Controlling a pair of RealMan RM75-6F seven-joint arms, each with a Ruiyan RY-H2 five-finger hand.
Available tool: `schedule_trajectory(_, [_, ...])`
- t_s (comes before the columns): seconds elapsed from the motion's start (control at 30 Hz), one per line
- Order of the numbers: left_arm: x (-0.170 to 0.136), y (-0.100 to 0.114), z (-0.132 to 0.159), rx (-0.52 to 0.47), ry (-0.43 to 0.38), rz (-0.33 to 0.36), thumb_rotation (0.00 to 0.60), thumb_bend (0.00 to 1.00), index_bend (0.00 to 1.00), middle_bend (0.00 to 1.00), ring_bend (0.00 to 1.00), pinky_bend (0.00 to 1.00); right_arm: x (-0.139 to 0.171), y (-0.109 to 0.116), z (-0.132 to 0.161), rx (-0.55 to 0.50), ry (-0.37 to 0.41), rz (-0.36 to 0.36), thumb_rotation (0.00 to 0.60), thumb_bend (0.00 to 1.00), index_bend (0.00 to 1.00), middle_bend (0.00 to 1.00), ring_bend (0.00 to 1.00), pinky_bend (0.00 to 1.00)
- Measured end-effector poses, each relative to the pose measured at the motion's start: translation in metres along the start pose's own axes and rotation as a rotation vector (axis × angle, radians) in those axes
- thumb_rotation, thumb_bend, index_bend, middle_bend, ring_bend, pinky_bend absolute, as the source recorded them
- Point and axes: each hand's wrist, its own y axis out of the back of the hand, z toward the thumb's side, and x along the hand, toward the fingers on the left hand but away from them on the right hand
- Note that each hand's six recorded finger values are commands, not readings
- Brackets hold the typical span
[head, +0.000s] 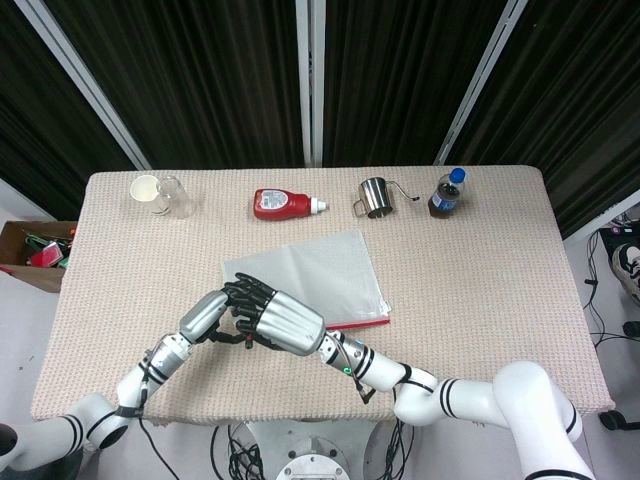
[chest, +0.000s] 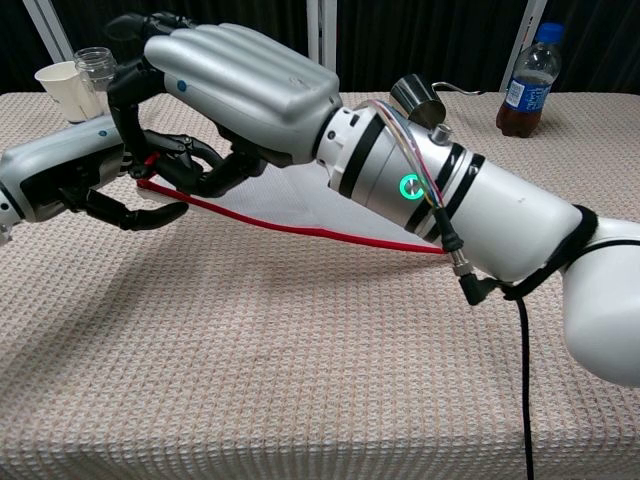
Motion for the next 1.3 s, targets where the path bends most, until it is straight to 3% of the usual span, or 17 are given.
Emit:
schedule_trajectory(0.3, [-0.006, 0.007, 0.0, -0.183, -0.025, 0.025, 0.6, 0.46, 0.66, 0.26, 0.13, 0.15, 0.022, -0.002, -0.007, 0.061, -0.005, -0.008, 0.6, 0.48, 0.92, 0.32, 0.02, 0.0])
schedule_trajectory(0.8, [-0.004, 0.012, -0.002, -0.4, -0.038, 0.01, 0.6, 0.48, 0.67, 0.26, 0.13, 0.15, 0.042, -0.001, -0.012, 0.184, 0.005, -0.028, 0.6, 0.48, 0.93, 0.31, 0.01, 0.0])
schedule_trajectory(1.07, [-0.008, 0.022, -0.01, -0.423, -0.027, 0.035, 0.6, 0.48, 0.67, 0.26, 0.13, 0.15, 0.069, 0.005, -0.026, 0.226, -0.038, -0.001, 0.6, 0.48, 0.94, 0.31, 0.01, 0.0])
schedule_trajectory(1.3, [-0.017, 0.03, -0.022, -0.407, 0.006, 0.072, 0.6, 0.48, 0.67, 0.26, 0.13, 0.15, 0.111, 0.011, -0.045, 0.272, -0.106, 0.05, 0.6, 0.48, 0.94, 0.31, 0.01, 0.0])
